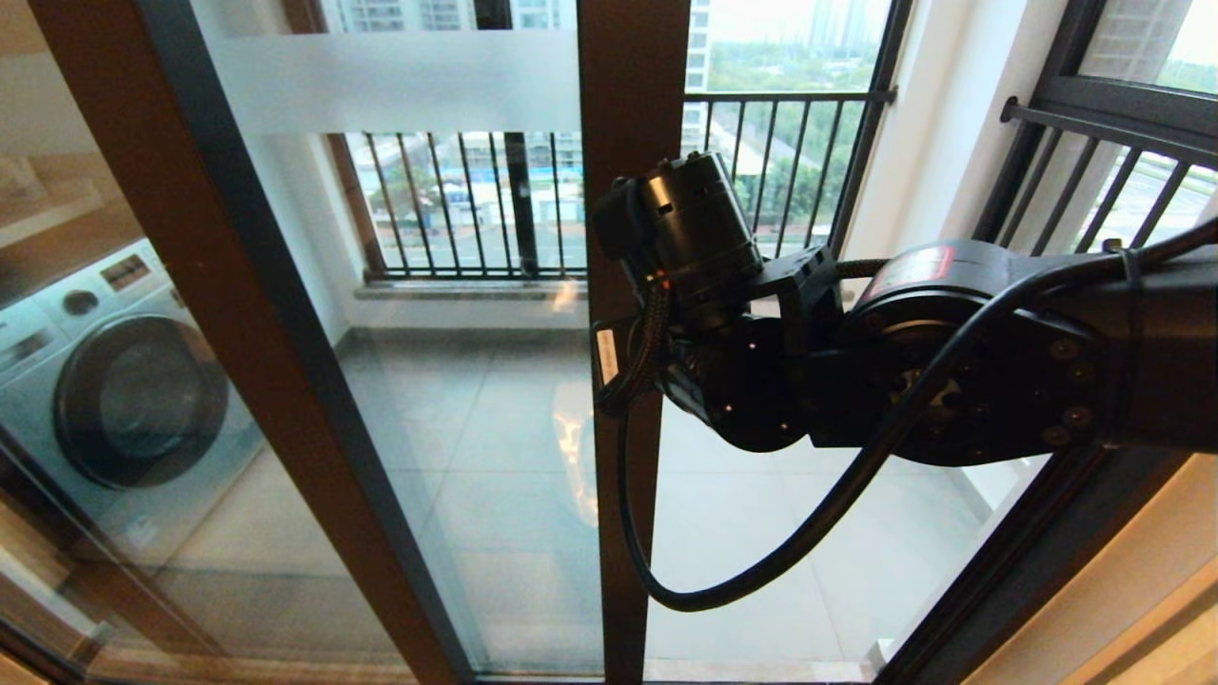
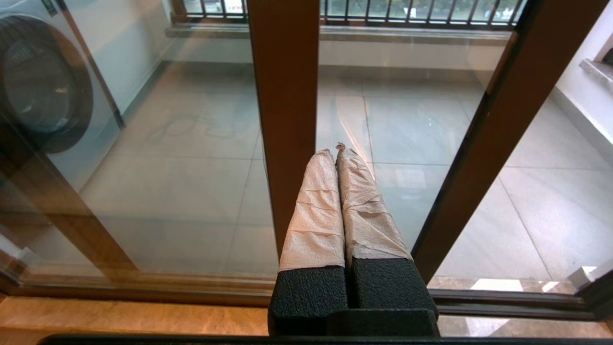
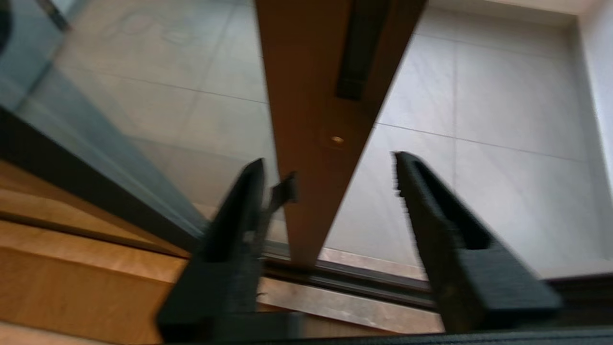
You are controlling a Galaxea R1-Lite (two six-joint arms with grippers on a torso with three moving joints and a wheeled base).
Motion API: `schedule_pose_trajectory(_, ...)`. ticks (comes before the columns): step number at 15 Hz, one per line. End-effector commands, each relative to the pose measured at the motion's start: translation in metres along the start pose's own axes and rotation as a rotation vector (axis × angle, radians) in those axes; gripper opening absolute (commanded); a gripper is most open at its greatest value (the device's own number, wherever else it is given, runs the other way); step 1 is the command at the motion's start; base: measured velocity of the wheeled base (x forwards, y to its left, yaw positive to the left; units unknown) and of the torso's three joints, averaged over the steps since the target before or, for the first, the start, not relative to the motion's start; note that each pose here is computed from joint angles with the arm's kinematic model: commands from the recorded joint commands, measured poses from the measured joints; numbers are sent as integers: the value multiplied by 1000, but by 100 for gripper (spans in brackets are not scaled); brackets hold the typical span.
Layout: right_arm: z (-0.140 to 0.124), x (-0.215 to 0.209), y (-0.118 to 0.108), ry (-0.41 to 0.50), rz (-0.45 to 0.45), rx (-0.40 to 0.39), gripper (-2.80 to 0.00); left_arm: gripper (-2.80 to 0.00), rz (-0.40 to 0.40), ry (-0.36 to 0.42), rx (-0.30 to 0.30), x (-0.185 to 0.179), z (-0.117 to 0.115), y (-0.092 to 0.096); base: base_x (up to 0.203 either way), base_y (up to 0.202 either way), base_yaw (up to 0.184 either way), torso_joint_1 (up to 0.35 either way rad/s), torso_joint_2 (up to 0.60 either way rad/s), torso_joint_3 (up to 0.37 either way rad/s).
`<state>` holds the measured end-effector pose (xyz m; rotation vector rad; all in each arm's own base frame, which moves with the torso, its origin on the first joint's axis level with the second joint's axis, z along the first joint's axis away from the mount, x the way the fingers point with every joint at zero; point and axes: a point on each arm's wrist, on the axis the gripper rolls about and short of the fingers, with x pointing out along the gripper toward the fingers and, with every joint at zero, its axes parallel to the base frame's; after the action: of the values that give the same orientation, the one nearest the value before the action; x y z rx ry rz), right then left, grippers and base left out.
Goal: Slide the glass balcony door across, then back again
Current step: Close the slid door
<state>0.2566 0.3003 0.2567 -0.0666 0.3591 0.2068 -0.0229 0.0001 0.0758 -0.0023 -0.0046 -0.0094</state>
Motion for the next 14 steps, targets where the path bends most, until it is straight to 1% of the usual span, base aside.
schedule_pose_trajectory(1,2,1,-6,-5,-32,7,0,-280,0,2,-1,0,0,0,0,0,0,0,0,0)
schedule_pose_trajectory(4,7,10,-20,-9,-72,23,0,-280,0,2,-1,0,0,0,0,0,0,0,0,0)
schedule_pose_trajectory(7,4,36,-34,-5,-129,30,0,-280,0,2,-1,0,0,0,0,0,0,0,0,0)
schedule_pose_trajectory(9,2,47,-35,-24,-137,26,0,-280,0,3,-1,0,0,0,0,0,0,0,0,0)
schedule_pose_trajectory(12,3,53,-32,-56,-130,8,0,-280,0,2,-1,0,0,0,0,0,0,0,0,0)
schedule_pose_trajectory(14,4,54,-32,-62,-130,9,0,-280,0,2,-1,0,0,0,0,0,0,0,0,0)
